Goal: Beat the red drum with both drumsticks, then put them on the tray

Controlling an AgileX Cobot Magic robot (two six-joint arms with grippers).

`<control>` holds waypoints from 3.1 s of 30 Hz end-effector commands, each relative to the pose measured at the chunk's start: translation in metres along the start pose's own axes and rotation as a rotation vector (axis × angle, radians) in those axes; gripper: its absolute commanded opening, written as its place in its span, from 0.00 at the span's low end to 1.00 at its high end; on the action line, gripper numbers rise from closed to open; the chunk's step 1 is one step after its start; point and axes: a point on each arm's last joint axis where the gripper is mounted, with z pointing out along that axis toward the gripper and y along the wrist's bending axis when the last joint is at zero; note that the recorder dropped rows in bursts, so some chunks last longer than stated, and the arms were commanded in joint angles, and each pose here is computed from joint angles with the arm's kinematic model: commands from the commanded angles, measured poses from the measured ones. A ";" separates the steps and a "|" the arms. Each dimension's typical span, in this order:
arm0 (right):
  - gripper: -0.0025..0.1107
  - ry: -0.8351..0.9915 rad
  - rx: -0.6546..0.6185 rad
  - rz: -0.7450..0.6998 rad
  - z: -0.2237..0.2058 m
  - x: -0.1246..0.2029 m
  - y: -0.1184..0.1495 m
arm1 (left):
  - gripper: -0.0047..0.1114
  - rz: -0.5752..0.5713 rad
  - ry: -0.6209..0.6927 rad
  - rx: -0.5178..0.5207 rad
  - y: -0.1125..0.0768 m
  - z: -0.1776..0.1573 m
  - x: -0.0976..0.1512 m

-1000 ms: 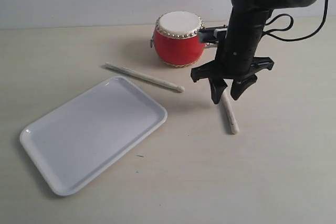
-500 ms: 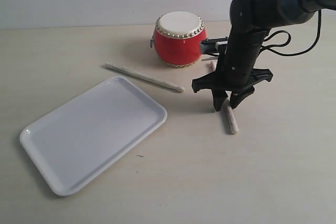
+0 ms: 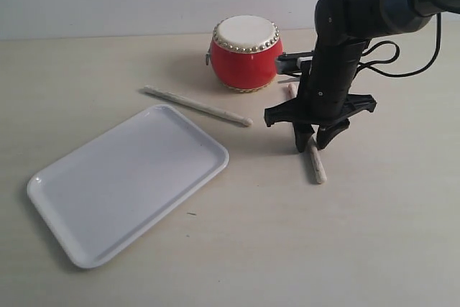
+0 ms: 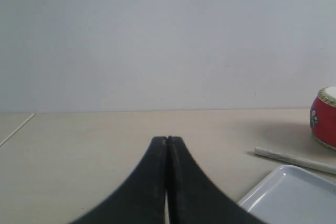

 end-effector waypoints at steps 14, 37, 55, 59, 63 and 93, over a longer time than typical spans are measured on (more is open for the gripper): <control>0.28 0.014 0.011 -0.001 -0.001 0.002 -0.001 | 0.04 -0.002 -0.009 0.000 0.000 0.000 -0.001; 0.02 0.011 0.011 0.048 -0.020 0.006 -0.001 | 0.04 -0.002 -0.009 0.000 0.000 0.000 -0.001; 0.02 -0.214 0.025 -0.048 -0.105 0.029 -0.006 | 0.04 -0.002 -0.009 0.000 0.000 0.000 -0.001; 0.02 -0.353 0.007 -0.069 -0.127 0.049 -0.009 | 0.04 -0.002 -0.009 0.000 0.000 0.000 -0.001; 0.02 -0.472 -0.011 -0.087 -0.138 0.067 -0.012 | 0.04 -0.002 -0.009 0.000 0.000 0.000 -0.001; 0.02 -0.835 0.002 -0.266 -0.173 0.069 -0.010 | 0.04 -0.660 -0.503 -0.067 0.020 -0.011 -0.039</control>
